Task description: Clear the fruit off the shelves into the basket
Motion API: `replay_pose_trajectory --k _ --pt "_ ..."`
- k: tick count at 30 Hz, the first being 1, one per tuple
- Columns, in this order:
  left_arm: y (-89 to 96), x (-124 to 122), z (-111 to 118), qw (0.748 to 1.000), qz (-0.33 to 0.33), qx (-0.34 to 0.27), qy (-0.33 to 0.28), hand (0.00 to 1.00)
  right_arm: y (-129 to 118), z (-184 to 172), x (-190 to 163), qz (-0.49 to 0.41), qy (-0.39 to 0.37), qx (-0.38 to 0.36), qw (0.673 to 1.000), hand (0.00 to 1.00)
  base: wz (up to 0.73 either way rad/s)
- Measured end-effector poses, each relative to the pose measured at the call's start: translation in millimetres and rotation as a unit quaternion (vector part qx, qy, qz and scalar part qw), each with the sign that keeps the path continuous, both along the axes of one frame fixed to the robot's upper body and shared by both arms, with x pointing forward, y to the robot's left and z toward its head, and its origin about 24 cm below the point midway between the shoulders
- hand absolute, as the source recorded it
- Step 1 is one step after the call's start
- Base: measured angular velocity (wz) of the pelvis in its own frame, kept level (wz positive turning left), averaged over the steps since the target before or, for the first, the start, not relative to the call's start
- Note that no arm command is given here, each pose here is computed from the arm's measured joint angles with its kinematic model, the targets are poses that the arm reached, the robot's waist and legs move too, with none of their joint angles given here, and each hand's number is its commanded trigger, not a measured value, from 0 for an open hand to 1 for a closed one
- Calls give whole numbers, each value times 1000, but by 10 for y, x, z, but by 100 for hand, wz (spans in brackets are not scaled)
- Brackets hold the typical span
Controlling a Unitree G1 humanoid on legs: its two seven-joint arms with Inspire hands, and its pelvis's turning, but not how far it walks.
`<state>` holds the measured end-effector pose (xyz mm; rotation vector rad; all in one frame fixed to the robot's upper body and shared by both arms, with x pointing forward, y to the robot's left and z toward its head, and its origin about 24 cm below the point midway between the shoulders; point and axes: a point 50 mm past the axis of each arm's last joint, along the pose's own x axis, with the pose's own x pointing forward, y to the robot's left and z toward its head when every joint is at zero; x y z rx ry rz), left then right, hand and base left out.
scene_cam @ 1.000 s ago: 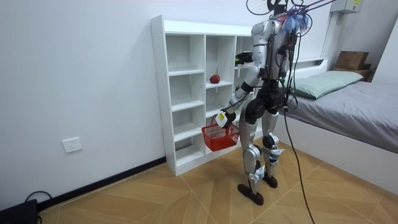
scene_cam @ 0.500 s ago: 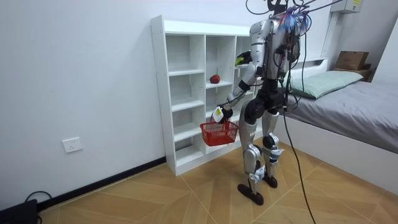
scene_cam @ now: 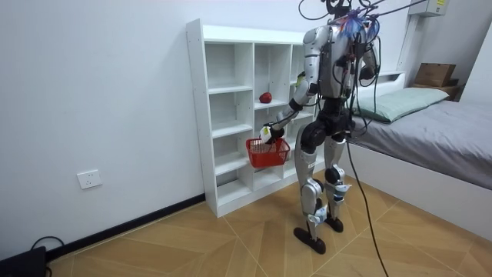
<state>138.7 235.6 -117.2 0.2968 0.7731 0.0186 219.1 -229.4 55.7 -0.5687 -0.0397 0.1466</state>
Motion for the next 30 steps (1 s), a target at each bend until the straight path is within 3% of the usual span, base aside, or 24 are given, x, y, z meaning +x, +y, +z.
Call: replay_pose_trajectory --k 14,22,30 --pt "-55 180 62 1000 -12 8 -25 100 106 -15 -107 17 2 -13 1000 100 -2" --pt "-304 453 177 997 -45 -7 -70 100 347 -138 -117 38 15 -7 999 100 3" --pt "-450 549 279 991 -76 -38 -103 100 377 -310 34 25 37 1 999 100 -1"
